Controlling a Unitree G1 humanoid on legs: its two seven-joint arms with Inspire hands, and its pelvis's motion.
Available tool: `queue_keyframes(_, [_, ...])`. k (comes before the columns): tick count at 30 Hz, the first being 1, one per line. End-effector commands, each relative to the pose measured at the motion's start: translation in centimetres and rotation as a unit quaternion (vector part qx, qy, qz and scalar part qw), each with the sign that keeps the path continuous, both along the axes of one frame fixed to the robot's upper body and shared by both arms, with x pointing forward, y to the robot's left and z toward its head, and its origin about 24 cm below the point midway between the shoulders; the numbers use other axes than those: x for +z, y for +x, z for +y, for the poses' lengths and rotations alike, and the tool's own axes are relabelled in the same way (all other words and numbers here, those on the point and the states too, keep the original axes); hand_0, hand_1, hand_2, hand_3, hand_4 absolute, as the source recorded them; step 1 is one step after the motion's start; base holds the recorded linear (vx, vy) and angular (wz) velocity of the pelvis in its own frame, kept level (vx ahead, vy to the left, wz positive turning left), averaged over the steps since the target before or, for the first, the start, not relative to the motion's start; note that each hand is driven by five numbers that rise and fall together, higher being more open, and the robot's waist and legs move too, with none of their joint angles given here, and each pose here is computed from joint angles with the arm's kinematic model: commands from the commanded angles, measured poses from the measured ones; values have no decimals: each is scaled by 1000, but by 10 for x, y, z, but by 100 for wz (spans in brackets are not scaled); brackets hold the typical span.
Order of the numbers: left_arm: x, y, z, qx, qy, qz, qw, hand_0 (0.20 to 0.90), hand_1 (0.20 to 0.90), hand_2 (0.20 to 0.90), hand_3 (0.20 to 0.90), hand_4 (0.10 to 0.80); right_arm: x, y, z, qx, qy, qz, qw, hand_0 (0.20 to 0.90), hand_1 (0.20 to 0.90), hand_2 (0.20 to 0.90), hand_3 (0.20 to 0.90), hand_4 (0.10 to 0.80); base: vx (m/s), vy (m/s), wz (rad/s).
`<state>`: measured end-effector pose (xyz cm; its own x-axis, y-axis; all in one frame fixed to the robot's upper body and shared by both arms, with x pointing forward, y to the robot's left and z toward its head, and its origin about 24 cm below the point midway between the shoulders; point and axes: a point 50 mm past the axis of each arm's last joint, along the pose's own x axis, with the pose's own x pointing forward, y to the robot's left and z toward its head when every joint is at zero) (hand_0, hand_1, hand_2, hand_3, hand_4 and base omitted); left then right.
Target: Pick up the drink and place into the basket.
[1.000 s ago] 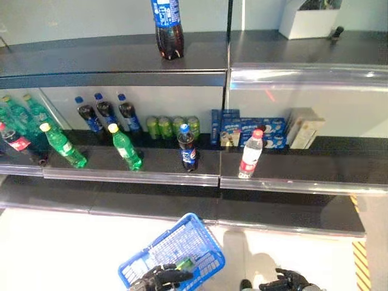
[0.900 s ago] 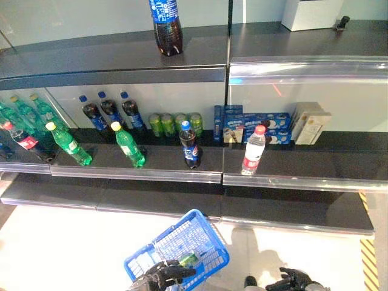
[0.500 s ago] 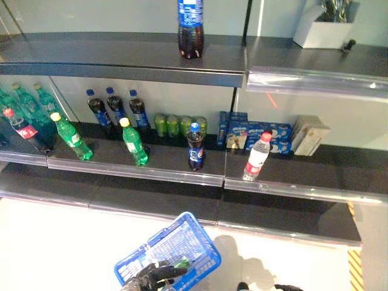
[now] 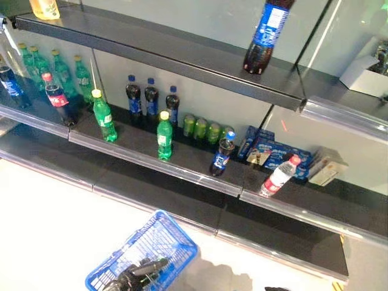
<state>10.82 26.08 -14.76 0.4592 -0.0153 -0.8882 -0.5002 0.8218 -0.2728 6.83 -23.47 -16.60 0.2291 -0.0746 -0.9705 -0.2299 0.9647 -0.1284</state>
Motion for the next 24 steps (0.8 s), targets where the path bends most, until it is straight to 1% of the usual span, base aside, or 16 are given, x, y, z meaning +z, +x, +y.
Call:
queue_keyframes(1, [9,31,-20,-2,-105,-91,990,300,300,300,200,100,6,11,-17,7,-21,-12,1000,900,900,900,900,800,174,22,44])
queue_keyframes(5, [9,33,-31,29,-159,-114,980,300,300,300,200,100,6,11,-16,12,-19,-12,1000,900,900,900,900,800,175,-18,14])
queue_keyframes(11, [7,30,-35,20,-155,-114,981,300,300,300,200,100,5,10,-15,10,-17,-14,1000,900,900,900,900,800,194,-64,9])
queue_keyframes(14, [9,36,-39,24,-155,-127,979,300,300,300,200,100,7,16,-17,18,-20,-20,999,900,900,900,900,800,132,-85,13])
queue_keyframes(15, [10,42,-43,21,-160,-135,978,300,300,300,200,100,8,18,-19,21,-23,-24,999,900,900,900,900,800,32,-41,28])
queue_keyframes(18, [13,51,-51,13,-167,-146,975,300,300,300,200,100,11,23,-24,20,-34,-32,999,900,900,900,900,800,45,-19,59])
queue_keyframes(21, [15,56,-56,3,-171,-146,974,300,300,300,200,100,13,27,-28,13,-40,-39,998,900,900,900,900,800,111,79,-8])
queue_keyframes(24, [14,55,-57,-1,-174,-146,974,300,300,300,200,100,13,27,-31,8,-44,-38,998,900,900,900,900,800,210,249,-33])
